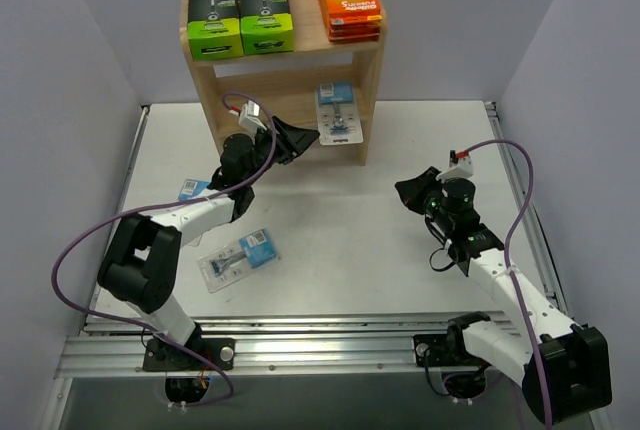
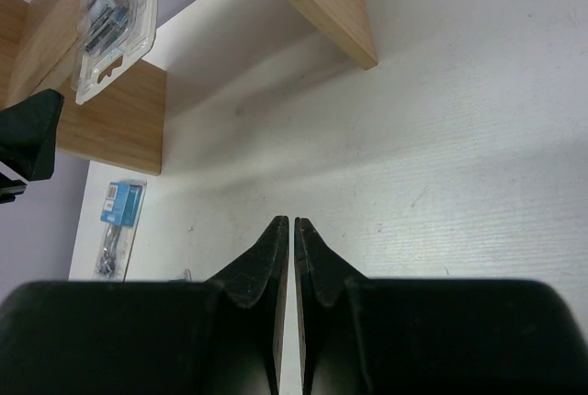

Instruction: Place and organize the shaving razors onto the shelf

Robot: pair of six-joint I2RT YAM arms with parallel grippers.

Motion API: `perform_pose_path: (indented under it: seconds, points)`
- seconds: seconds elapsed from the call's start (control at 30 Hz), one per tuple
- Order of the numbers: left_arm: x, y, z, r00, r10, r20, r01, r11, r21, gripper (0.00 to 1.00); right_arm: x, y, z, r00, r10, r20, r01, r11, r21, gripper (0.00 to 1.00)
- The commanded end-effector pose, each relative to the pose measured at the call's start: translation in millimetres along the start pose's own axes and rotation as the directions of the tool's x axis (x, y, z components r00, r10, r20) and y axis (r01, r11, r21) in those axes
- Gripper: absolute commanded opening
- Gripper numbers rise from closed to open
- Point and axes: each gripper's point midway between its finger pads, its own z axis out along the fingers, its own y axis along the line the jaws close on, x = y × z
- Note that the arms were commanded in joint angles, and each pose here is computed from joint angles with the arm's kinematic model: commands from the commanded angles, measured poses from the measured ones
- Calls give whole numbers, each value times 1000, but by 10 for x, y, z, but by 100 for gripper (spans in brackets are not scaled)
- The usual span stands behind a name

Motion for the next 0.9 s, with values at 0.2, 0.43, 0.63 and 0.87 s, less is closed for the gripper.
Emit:
perform_pose_path:
  seconds: [0.2,0.43,0.63,0.87]
  points:
    - [-71,-80,149,999,31,-6,-31,999,35,61,-49,21,31,1000,-16,13,17,999,-31,3]
    - [-16,-83,250,999,31,-43,-29,999,45,60,-13,-16,58,1000,-21,-2,20,1000,-23,3]
    - [12,-57,314,997,42,-60,-40,999,33,59,-4,-32,63,1000,-19,-8,19,1000,-20,3]
    - [85,13,308,996,31,-79,-30,999,13,52,1,-54,69,1000,-23,-13,23,1000,-15,3]
